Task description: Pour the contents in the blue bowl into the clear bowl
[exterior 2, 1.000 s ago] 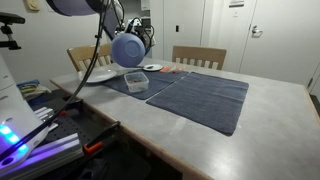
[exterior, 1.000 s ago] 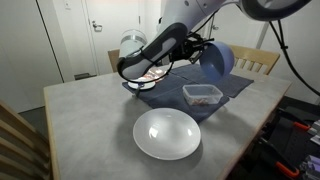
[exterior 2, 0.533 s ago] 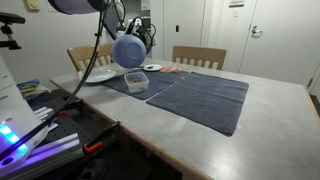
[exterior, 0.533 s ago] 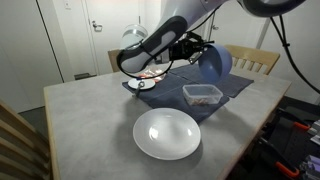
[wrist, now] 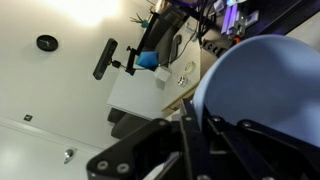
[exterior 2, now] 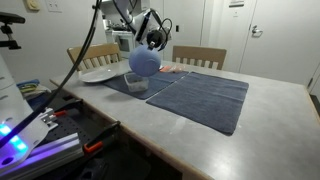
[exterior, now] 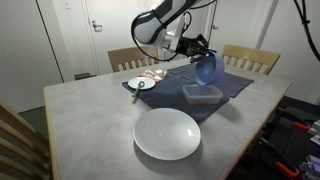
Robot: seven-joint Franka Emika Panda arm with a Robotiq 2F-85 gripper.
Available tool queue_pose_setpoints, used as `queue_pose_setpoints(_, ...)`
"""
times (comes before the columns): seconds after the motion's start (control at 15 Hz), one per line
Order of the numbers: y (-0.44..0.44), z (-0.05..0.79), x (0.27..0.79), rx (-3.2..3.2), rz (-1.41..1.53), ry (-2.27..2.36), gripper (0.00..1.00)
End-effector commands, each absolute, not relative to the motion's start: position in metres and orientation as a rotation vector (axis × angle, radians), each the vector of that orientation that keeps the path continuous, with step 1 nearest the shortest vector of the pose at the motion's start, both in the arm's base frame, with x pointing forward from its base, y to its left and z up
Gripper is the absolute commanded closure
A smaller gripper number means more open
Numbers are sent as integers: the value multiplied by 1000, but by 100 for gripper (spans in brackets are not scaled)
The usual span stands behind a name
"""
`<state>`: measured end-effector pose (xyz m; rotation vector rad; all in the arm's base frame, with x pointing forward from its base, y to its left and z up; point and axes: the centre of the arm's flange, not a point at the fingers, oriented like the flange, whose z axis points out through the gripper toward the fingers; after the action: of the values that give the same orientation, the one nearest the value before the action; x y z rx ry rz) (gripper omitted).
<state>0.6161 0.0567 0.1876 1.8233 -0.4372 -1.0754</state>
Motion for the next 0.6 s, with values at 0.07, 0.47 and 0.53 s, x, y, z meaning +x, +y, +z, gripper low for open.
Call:
queue_pose_setpoints(0.07, 13, 262, 568, 1984, -968, -488, 98)
queue_pose_setpoints(0.47, -38, 303, 548, 2287, -788, -594, 98)
queue_pose_setpoints(0.53, -49, 306, 546, 2328, -739, -619, 98)
